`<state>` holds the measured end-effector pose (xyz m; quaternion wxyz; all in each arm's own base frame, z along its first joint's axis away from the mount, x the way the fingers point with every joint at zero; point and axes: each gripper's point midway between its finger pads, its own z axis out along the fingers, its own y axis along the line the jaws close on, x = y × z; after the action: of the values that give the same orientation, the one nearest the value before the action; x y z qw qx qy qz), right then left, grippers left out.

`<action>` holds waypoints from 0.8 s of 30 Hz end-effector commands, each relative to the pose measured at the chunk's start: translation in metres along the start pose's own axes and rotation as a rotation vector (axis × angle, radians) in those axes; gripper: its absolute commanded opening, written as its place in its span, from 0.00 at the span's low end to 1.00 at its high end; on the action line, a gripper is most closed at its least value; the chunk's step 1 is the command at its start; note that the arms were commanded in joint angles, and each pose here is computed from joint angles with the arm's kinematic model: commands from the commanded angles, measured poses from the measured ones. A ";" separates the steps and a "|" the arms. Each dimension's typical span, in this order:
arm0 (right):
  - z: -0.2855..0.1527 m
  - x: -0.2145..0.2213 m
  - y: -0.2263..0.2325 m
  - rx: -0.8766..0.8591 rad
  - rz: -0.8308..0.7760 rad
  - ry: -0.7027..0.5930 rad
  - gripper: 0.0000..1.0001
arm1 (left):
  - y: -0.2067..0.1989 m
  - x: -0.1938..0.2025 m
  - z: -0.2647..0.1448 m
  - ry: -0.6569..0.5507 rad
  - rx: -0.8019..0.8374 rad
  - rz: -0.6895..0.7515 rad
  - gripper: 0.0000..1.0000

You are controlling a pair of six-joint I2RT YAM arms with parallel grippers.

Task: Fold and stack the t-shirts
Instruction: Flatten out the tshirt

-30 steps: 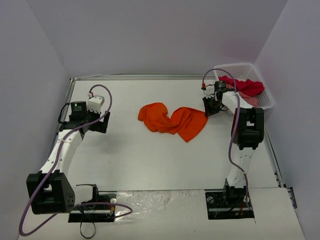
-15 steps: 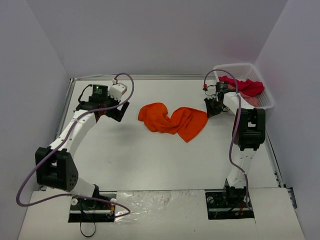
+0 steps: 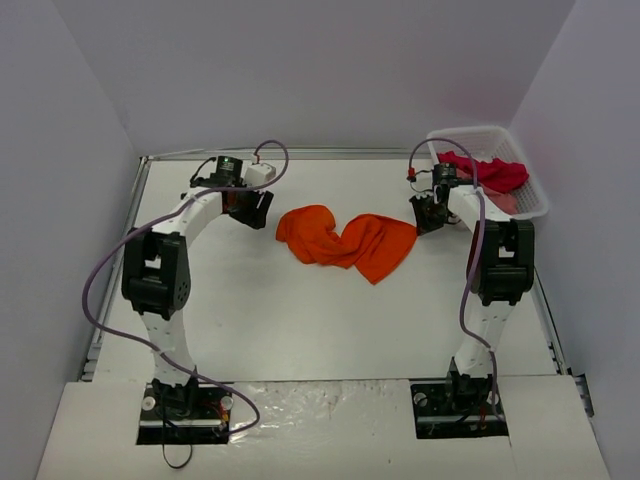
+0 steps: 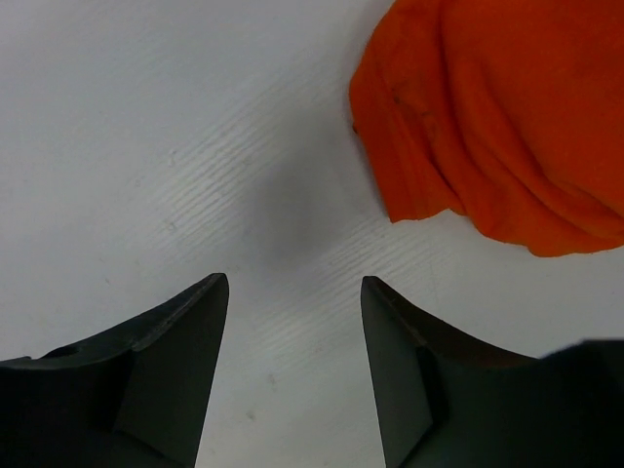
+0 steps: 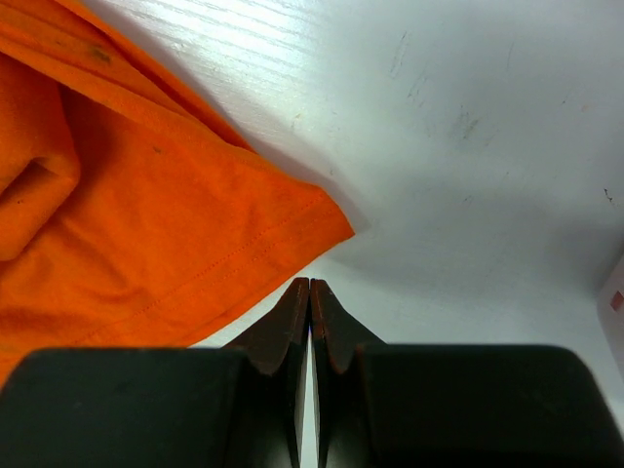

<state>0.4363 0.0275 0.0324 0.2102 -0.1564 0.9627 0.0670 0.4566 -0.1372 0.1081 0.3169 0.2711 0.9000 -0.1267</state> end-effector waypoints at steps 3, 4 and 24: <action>-0.014 0.000 -0.005 0.027 -0.007 -0.010 0.00 | -0.021 -0.020 0.003 -0.023 0.073 0.013 0.54; -0.013 0.001 -0.005 0.027 -0.007 -0.009 0.00 | -0.021 -0.022 0.007 -0.020 0.079 0.008 0.54; 0.001 0.012 -0.008 0.037 -0.016 0.015 0.00 | -0.035 -0.039 0.055 0.015 0.190 -0.044 0.45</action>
<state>0.4342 0.0237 0.0240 0.2098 -0.1598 0.9629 0.0566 0.4896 -0.1896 0.0693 0.2715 0.2743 0.9011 -0.1976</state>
